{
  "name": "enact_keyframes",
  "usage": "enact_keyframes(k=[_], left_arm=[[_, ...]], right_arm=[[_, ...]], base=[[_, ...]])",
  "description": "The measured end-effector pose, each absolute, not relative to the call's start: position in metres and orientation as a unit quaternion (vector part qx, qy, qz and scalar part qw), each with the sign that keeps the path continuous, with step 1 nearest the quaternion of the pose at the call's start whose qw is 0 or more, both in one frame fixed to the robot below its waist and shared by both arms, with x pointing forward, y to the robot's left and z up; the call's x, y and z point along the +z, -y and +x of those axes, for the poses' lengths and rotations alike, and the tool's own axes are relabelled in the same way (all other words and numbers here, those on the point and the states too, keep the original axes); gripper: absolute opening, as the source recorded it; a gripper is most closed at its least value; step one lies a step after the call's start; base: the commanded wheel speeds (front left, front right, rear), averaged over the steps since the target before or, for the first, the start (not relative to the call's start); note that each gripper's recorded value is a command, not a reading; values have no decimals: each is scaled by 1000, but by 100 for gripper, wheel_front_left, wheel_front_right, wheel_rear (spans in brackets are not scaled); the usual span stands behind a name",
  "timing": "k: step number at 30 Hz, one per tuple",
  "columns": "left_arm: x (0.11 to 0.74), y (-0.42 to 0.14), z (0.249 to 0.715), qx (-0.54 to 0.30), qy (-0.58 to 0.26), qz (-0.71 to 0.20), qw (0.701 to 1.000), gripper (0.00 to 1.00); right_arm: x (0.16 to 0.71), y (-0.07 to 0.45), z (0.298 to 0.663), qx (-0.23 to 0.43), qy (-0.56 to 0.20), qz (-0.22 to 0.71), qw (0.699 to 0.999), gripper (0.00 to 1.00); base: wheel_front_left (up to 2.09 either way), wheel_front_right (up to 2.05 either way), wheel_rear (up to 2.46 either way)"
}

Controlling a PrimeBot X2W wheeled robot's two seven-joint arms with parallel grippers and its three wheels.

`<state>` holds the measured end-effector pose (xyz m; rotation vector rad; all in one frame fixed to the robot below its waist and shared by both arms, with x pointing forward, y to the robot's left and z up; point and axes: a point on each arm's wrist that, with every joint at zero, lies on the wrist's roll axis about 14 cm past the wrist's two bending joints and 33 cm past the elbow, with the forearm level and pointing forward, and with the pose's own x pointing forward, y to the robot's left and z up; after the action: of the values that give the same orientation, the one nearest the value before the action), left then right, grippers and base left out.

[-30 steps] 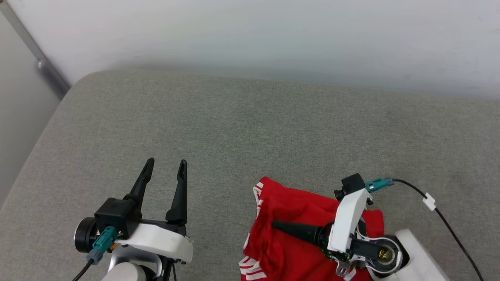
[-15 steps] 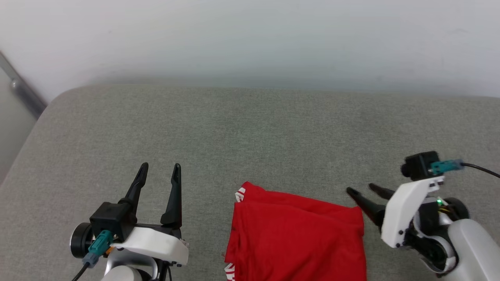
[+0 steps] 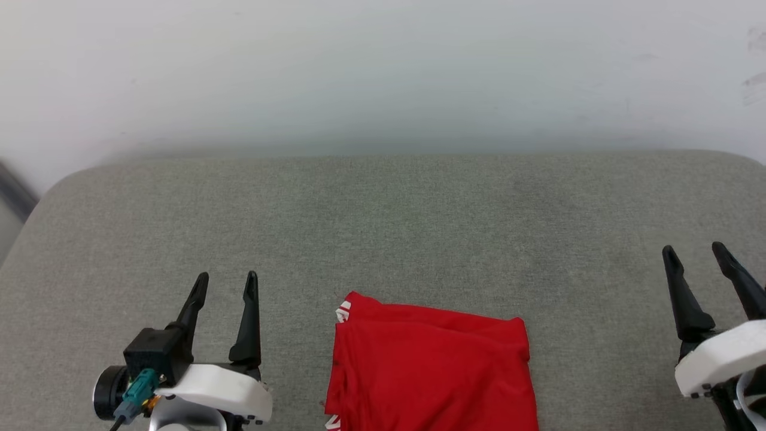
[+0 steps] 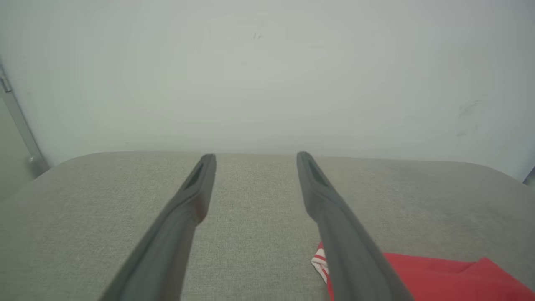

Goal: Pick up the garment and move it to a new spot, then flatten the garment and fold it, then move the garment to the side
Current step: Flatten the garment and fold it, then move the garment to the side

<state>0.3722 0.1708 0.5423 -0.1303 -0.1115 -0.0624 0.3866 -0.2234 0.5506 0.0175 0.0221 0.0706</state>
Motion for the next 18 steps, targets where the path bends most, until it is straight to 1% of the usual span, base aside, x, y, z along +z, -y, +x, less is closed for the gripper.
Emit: enact_keyframes(k=[3, 5, 11, 18], left_arm=[[539, -171, 368, -32, 51, -65, 996, 100], [535, -171, 366, -31, 46, -65, 996, 100], [529, -171, 358, -30, 38, -62, 997, 100], [521, -174, 356, -23, 27, -66, 997, 100]], right_arm=[[564, 220, 373, 35, 29, 11, 999, 100], [565, 216, 365, 37, 39, 15, 998, 100], [551, 208, 341, 34, 24, 30, 999, 100], [550, 206, 336, 30, 20, 35, 999, 100]], base=[[0, 0, 0], [0, 0, 0], [0, 0, 0], [0, 0, 0]])
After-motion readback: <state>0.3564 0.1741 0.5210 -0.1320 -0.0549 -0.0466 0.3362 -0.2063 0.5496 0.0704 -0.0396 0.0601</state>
